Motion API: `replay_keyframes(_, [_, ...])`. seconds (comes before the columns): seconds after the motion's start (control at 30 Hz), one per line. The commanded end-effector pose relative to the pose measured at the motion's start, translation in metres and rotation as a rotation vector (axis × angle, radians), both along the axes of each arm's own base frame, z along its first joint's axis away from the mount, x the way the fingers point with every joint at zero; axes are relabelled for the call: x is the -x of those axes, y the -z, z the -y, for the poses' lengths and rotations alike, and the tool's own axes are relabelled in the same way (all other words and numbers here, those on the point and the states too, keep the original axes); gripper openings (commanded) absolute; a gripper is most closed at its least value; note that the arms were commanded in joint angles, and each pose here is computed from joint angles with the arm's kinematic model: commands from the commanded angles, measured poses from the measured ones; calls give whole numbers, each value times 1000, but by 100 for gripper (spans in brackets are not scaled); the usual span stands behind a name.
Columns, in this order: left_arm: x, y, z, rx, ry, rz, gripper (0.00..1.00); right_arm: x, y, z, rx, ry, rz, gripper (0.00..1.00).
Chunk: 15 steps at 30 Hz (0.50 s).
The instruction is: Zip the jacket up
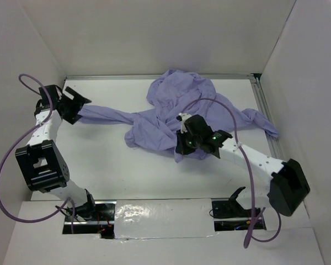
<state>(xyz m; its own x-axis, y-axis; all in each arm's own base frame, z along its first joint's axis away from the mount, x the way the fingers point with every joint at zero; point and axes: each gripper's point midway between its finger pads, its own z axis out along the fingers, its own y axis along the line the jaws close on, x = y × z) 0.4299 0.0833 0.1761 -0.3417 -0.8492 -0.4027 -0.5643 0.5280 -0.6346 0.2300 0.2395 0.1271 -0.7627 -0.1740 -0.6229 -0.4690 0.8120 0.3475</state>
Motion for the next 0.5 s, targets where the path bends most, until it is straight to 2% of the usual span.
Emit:
replay_keyframes(0.0, [17, -12, 57, 52, 312, 145, 99, -14, -7, -33, -15, -69, 24, 13])
replay_keyframes(0.07, [27, -28, 79, 33, 425, 225, 99, -19, 1, -33, 42, -34, 28, 15])
replay_keyframes(0.1, [35, -22, 88, 43, 461, 218, 99, -20, 4, -34, 44, -23, 22, 17])
replay_keyframes(0.2, [52, -9, 124, 64, 588, 202, 99, -5, 1, -43, -11, -136, 15, 18])
replay_keyframes(0.23, [56, -2, 141, 57, 648, 195, 99, 13, 3, -50, -43, -233, -25, 28])
replay_keyframes(0.27, [60, 10, 148, 65, 660, 167, 99, 23, 16, -49, 2, -264, -65, 38])
replay_keyframes(0.33, [64, 29, 166, 68, 721, 119, 99, 24, 39, -41, 99, -213, -95, 55])
replay_keyframes(0.37, [65, 36, 169, 69, 733, 104, 99, 27, 44, -41, 134, -204, -93, 70])
replay_keyframes(0.47, [64, 48, 182, 38, 812, 100, 99, 18, 34, -34, 146, -106, -42, 72])
